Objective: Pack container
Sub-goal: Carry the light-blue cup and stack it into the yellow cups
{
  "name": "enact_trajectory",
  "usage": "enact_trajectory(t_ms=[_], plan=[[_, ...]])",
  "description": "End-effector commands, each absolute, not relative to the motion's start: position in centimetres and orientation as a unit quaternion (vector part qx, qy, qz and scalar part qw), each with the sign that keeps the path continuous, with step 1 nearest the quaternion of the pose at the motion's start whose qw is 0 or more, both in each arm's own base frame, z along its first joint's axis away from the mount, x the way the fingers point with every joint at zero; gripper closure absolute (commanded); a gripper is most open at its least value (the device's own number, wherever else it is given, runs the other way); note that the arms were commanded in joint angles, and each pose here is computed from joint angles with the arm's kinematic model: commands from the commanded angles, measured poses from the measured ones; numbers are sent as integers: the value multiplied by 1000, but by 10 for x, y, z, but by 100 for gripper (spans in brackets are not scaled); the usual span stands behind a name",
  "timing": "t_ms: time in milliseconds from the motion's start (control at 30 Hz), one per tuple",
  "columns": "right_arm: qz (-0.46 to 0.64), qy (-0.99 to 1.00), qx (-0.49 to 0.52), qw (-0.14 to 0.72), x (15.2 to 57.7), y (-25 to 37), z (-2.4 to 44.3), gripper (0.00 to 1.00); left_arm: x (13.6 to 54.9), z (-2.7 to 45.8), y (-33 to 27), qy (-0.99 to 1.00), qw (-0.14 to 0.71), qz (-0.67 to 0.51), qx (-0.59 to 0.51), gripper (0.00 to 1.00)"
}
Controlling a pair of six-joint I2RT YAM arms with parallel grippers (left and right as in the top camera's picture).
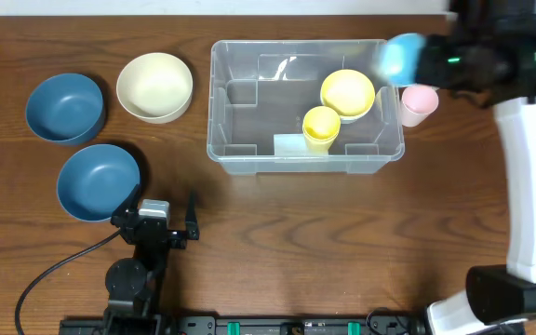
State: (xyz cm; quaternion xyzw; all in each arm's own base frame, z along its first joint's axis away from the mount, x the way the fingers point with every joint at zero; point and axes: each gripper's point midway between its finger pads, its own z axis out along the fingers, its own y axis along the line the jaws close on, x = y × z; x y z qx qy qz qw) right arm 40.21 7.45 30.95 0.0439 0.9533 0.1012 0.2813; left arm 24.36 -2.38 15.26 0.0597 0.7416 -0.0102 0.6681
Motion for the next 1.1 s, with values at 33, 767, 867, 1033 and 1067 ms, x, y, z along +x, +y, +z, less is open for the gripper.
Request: enact_trajectory(t_ms=[33, 767, 867, 1033, 1067], plan=[[80, 964, 18, 252, 406, 115, 282, 99, 243, 137, -21, 758, 650, -1, 59, 2], [28, 994, -13, 109, 397, 162, 180, 99, 243, 137, -21, 758, 650, -1, 59, 2], [24, 995, -19, 97, 391, 164, 172, 99, 243, 137, -20, 758, 650, -1, 59, 2], [18, 996, -19, 83, 387, 165, 154, 99, 243, 137, -21, 758, 650, -1, 59, 2], [18, 996, -17, 81, 386, 165, 150, 98, 243, 137, -21, 758, 650, -1, 59, 2]])
